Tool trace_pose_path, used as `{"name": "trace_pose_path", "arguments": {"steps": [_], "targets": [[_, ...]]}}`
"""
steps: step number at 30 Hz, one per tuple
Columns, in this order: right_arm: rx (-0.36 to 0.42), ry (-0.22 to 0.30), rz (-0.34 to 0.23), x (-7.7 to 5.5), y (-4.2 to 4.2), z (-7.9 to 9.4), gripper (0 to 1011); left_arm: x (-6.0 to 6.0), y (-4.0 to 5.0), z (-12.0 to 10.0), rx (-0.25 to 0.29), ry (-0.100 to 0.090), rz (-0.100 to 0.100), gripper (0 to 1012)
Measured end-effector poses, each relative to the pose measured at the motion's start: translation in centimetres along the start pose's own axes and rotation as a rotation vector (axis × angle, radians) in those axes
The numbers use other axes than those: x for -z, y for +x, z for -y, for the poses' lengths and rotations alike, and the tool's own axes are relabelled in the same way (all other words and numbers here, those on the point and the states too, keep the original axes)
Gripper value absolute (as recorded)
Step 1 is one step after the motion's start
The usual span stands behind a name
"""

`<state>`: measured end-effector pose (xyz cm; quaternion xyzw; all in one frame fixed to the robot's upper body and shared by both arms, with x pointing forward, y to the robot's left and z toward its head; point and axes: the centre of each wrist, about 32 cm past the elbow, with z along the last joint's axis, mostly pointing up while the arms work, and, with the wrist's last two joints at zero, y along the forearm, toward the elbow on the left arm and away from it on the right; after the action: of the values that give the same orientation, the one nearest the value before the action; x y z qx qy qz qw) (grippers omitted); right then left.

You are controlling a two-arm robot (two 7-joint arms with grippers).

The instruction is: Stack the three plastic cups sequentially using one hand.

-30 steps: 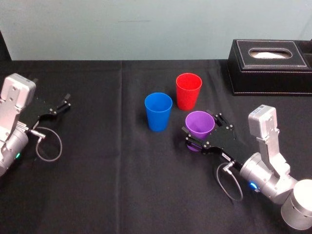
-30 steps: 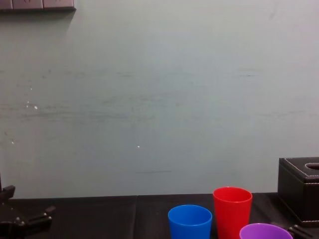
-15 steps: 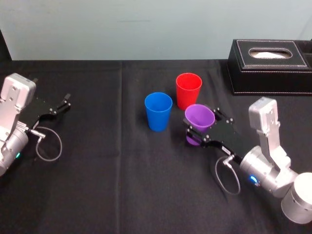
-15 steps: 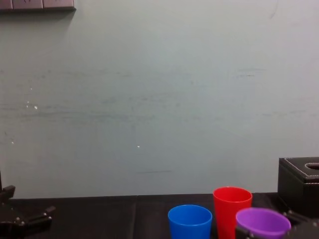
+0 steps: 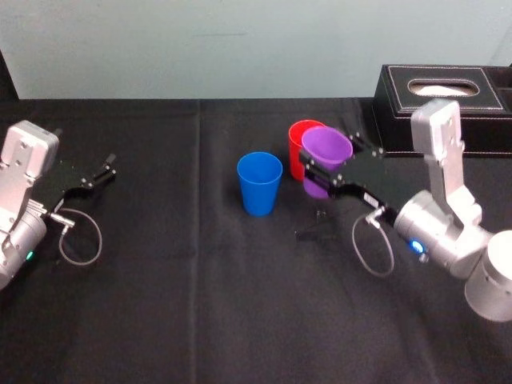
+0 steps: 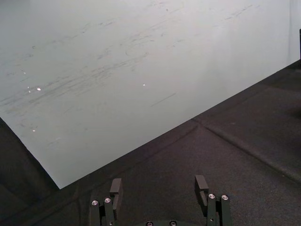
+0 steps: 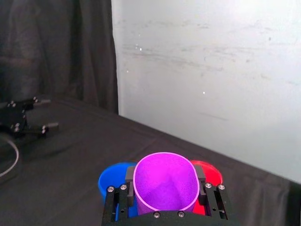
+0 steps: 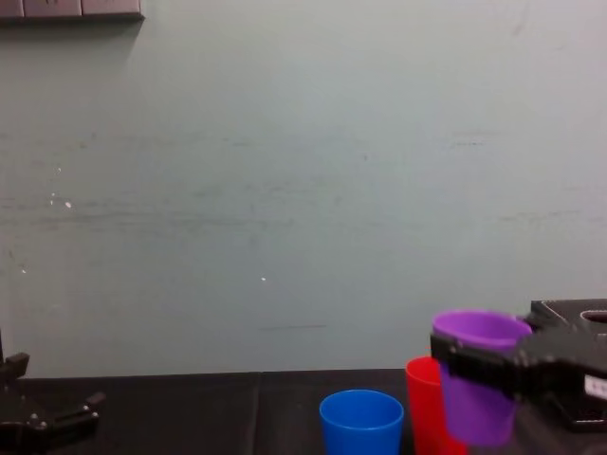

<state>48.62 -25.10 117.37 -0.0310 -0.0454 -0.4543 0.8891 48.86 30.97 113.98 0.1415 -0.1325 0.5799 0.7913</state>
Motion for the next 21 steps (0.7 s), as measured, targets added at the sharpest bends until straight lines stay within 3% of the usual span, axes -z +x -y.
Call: {"name": "trace_pose_path", "arguments": {"steps": [9, 21], "targets": [[0.011, -0.005, -0.009, -2.3, 1.16, -1.8, 730, 0.0, 0.0, 0.0, 0.0, 0.0, 0.0, 1005], [0.034, -0.012, -0.024, -3.2, 2.6, -4.2, 730, 0.0, 0.0, 0.0, 0.0, 0.0, 0.0, 1005]]}}
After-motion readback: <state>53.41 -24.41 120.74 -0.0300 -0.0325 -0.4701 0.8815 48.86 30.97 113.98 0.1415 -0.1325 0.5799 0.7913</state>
